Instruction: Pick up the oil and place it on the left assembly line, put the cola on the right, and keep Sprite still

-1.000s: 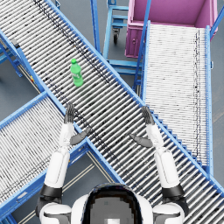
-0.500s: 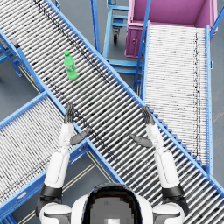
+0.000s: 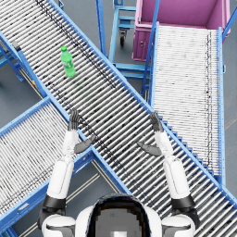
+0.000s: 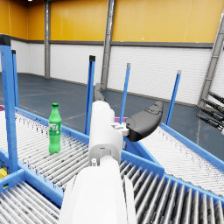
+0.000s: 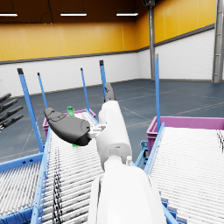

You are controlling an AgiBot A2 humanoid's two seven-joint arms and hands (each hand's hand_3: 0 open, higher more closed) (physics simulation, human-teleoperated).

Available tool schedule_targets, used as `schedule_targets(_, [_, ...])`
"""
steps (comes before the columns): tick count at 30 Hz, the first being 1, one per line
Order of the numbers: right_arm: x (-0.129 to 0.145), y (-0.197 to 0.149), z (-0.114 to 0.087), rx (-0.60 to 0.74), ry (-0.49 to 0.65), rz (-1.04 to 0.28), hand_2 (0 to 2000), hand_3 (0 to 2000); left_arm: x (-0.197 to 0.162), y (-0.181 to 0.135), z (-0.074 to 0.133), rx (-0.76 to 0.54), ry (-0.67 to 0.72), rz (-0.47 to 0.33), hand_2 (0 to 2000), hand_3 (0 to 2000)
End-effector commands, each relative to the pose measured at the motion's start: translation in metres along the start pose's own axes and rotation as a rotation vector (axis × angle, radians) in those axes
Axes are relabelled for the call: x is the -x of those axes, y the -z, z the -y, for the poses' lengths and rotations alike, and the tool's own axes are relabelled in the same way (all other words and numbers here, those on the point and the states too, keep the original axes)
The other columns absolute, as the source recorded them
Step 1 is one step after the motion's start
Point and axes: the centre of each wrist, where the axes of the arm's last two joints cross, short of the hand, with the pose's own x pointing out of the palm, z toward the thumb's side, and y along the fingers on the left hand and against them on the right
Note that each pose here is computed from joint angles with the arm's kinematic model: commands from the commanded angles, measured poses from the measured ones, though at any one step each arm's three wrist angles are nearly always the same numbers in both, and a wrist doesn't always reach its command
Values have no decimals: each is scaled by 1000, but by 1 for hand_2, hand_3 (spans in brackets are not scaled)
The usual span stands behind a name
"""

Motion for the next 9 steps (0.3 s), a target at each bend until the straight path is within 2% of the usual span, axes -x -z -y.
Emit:
schedule_targets(1, [0, 0, 0, 0, 0, 0, 0, 0, 0, 0, 0, 0, 0, 0, 0, 0])
schedule_targets(9, [0, 0, 0, 0, 0, 0, 0, 0, 0, 0, 0, 0, 0, 0, 0, 0])
